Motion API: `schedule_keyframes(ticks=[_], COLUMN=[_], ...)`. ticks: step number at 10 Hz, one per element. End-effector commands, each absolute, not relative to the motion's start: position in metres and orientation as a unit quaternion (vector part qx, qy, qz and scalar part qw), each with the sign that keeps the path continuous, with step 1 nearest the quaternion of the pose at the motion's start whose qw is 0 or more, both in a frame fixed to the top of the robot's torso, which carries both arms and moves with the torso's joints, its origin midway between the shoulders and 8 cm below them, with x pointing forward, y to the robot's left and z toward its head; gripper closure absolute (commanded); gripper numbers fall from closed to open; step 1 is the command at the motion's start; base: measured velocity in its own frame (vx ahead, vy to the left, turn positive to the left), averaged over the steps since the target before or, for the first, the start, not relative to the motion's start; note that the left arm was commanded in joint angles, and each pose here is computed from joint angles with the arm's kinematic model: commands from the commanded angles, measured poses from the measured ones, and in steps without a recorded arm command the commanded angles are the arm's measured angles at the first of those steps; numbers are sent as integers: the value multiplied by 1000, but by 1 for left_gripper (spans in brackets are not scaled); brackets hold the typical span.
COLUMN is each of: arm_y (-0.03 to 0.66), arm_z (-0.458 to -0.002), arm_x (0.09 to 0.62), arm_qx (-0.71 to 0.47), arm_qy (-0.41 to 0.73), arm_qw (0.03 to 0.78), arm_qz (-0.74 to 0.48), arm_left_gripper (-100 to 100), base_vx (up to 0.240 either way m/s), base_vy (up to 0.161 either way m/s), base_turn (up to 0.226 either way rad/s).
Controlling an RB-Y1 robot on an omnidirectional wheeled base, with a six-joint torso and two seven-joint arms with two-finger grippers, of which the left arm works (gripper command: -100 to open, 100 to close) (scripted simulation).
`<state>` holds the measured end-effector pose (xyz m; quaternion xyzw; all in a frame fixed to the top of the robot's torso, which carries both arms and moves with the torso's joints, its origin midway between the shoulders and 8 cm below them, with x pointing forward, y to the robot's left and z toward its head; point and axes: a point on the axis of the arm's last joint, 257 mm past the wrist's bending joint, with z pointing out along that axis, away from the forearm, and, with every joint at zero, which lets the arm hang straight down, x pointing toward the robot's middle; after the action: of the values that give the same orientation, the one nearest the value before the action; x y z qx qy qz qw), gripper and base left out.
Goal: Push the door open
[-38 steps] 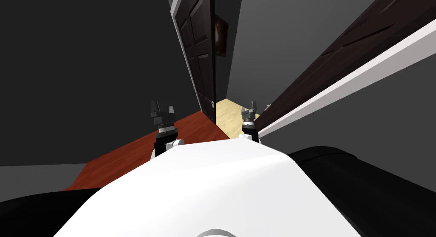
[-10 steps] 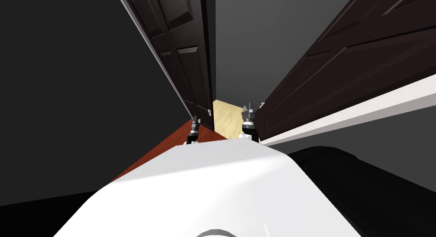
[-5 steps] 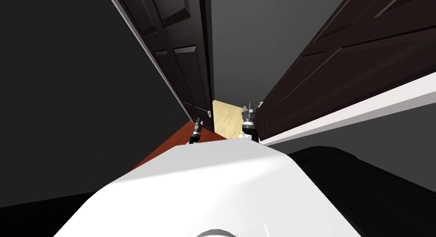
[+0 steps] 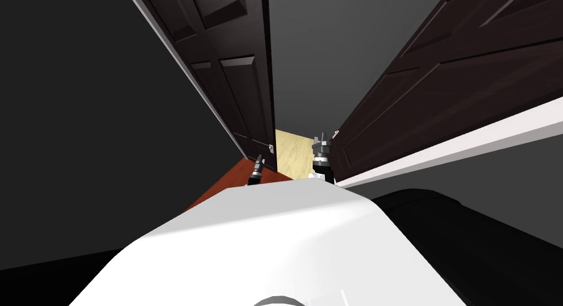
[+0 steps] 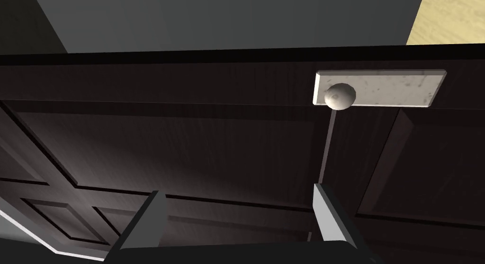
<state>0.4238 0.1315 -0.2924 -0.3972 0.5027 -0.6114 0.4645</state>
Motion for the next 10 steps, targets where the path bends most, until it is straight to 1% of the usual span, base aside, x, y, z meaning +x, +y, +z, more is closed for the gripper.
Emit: schedule_keyframes(ticks=[1,7,10], arm_y=[125,102,90], arm_z=[-302,-343,-364], arm_x=[422,410,402], arm_qx=[-397,-394,-392], arm_qy=[511,546,566], arm_qw=[458,427,410], arm_qz=[-610,-603,-599], arm_left_gripper=[-100,-100,-100], base_vx=[27,65,88], base_vy=[44,79,115], base_turn=[-65,-99,-90])
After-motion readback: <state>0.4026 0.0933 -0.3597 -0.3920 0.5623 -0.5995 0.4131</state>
